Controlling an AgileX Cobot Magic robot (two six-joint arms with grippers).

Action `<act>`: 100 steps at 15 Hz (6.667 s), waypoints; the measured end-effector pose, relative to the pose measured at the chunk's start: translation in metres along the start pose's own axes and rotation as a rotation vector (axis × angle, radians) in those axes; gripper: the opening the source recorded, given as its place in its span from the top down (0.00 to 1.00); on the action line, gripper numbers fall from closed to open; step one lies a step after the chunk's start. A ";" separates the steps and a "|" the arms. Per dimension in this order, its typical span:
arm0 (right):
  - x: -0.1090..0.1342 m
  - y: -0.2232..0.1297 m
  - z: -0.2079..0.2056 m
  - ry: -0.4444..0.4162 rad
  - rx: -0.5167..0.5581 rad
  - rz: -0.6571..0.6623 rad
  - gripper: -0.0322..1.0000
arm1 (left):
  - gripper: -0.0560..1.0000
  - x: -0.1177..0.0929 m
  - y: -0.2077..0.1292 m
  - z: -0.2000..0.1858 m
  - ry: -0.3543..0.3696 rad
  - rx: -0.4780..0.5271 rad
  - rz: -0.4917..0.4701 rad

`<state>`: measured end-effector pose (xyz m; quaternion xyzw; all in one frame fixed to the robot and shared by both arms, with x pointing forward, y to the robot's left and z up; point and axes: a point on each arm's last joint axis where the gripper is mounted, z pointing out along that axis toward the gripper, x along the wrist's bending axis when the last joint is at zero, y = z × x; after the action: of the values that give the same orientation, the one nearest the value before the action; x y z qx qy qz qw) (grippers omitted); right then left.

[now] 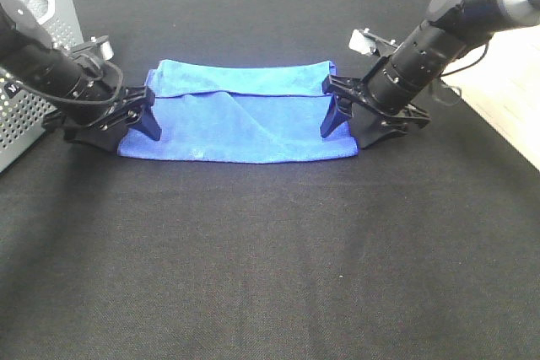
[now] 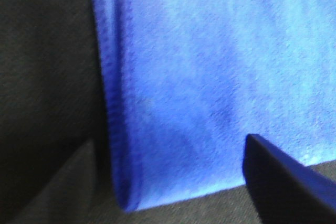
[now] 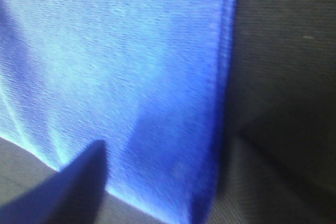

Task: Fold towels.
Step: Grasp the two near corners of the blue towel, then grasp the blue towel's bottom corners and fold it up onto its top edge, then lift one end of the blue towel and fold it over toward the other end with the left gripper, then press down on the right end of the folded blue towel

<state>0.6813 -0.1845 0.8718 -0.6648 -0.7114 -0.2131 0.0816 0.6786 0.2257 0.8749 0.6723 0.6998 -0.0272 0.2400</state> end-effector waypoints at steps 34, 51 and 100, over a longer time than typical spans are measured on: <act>0.017 -0.022 -0.060 -0.036 -0.118 -0.086 0.97 | 0.94 -0.045 -0.025 -0.075 0.036 -0.043 0.027; 0.003 0.001 -0.035 -0.130 -0.051 -0.092 0.09 | 0.13 -0.024 -0.013 -0.015 0.035 -0.002 -0.005; 0.093 -0.014 -0.114 0.406 -0.019 -0.102 0.08 | 0.24 -0.133 0.052 -0.081 0.087 -0.127 0.053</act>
<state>0.6391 -0.1476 1.0087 -0.5721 -0.7110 -0.3533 0.2059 0.7011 0.1367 1.0104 0.6747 0.6918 0.0530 0.2519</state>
